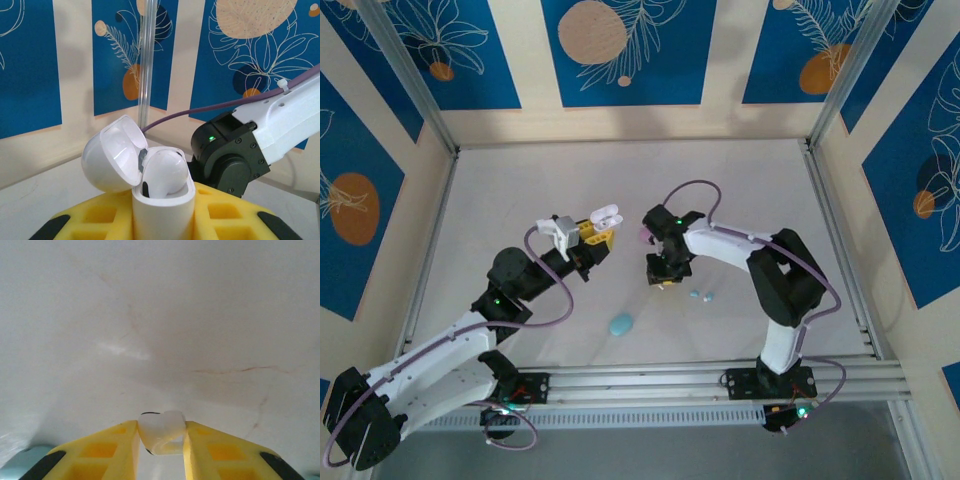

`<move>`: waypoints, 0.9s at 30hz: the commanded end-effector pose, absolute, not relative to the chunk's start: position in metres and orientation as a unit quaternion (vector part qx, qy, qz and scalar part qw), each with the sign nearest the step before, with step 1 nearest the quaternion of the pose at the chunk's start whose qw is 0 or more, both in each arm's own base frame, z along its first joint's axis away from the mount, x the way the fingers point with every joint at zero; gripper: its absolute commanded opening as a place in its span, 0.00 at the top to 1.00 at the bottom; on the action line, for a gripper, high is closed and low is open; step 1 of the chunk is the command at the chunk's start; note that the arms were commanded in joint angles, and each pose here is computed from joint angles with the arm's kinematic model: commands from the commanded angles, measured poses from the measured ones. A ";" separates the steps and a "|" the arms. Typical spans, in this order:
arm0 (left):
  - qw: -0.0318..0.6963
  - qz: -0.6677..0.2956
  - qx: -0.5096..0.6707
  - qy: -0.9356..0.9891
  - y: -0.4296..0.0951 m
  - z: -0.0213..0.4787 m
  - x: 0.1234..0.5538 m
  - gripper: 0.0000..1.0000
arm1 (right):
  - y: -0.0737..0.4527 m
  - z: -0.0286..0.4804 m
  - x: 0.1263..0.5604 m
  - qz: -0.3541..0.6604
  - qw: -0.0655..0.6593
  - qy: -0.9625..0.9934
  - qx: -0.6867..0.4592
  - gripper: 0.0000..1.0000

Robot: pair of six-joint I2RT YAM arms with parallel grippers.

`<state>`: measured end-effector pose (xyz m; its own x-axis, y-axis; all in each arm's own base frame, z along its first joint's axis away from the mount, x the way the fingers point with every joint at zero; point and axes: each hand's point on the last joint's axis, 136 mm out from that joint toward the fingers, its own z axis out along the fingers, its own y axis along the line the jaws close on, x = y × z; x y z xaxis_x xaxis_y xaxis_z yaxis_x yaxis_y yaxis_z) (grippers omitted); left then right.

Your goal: Insert wireless bluetooth earbuds into charging case

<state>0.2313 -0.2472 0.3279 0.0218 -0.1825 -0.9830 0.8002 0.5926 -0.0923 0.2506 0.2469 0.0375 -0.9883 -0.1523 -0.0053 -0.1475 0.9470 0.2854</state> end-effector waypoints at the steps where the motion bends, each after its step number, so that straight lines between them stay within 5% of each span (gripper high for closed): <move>1: 0.674 -0.371 0.260 0.584 -0.247 0.335 0.227 0.74 | 0.272 0.050 0.248 -0.278 0.042 -0.957 0.064 0.71; 5: 0.673 -0.371 0.258 0.585 -0.246 0.335 0.227 0.74 | 0.273 0.049 0.247 -0.324 0.065 -0.942 0.065 0.69; 17: 0.673 -0.369 0.260 0.586 -0.246 0.334 0.227 0.74 | 0.204 0.023 0.263 -0.222 0.045 -0.974 0.002 0.65; 27: 0.674 -0.367 0.258 0.587 -0.244 0.333 0.226 0.74 | 0.251 0.040 0.268 -0.270 0.028 -0.959 0.080 0.63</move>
<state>0.2308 -0.2465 0.3252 0.0117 -0.1732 -0.9848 0.7988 0.5941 -0.0950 0.2634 0.2318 0.0292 -0.9935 -0.1054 0.0439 -0.0714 0.8738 0.4810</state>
